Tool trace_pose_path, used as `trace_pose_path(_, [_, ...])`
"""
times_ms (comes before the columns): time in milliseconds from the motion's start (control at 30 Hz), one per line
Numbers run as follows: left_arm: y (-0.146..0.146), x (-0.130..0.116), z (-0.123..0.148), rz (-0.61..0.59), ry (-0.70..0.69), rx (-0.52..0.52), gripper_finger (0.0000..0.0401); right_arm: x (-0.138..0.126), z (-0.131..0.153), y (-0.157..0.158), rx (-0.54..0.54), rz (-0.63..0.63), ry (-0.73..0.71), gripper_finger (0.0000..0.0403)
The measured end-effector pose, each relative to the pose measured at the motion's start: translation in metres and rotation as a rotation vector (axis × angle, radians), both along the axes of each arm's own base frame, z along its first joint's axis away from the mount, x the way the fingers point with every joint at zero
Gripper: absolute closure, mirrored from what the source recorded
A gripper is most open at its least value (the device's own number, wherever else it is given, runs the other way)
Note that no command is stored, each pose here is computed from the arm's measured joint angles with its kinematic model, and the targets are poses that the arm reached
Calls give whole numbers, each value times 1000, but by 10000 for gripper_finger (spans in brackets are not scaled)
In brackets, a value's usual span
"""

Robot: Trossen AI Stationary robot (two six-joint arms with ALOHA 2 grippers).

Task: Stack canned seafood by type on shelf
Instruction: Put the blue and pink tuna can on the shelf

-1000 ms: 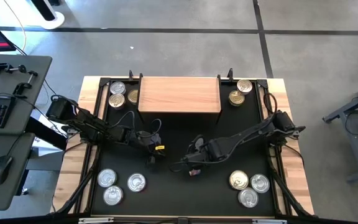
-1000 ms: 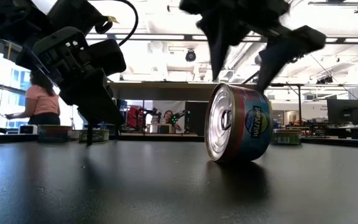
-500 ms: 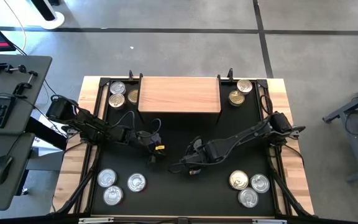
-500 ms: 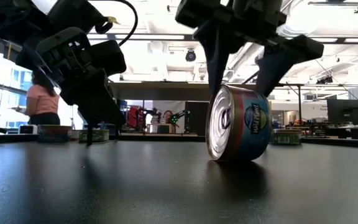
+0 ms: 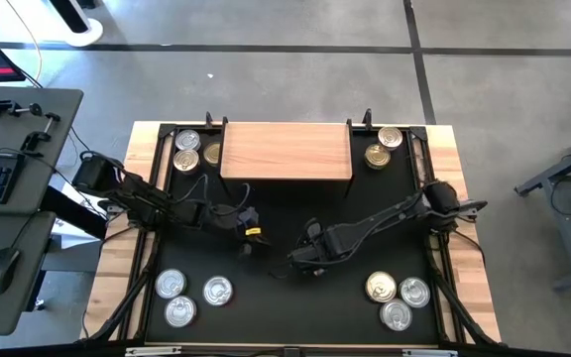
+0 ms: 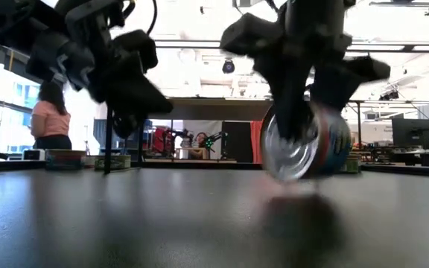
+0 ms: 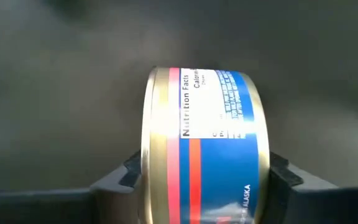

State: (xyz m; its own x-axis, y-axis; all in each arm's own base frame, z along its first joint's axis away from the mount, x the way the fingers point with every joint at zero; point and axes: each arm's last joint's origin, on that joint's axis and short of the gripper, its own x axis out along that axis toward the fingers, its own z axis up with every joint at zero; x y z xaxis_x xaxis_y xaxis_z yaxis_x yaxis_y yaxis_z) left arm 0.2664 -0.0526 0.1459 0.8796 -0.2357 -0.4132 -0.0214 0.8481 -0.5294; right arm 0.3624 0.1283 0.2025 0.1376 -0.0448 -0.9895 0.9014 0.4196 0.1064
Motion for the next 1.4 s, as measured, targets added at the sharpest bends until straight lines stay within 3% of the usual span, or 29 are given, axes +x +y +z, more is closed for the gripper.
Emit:
trace_pose_path(200, [8, 4, 33, 20, -99, 14, 401, -36, 56, -24, -85, 96, 38, 234])
trace_pose_path(300, [17, 8, 54, 59, -102, 28, 401, -53, 88, -44, -130, 86, -24, 234])
trace_pose_path(567, [22, 15, 125, 22, -141, 276, 401, -87, 155, -113, -314, -34, -313, 234])
trace_pose_path(733, [12, 7, 157, -54, -246, 387, 401, -90, 140, -174, -289, -59, -458, 234])
trace_pose_path(833, [5, -3, 166, -48, -267, 396, 401, -105, 127, -212, -303, -211, -554, 234])
trace_pose_path(1000, [-3, -15, 169, 26, -230, 419, 401, -111, 111, -260, -240, -375, -853, 234])
trace_pose_path(1200, [-6, -16, 168, 62, -218, 383, 401, -106, 91, -283, -205, -480, -807, 234])
trace_pose_path(1400, [-6, -16, 168, 74, -210, 351, 401, -98, 89, -290, -191, -486, -794, 234])
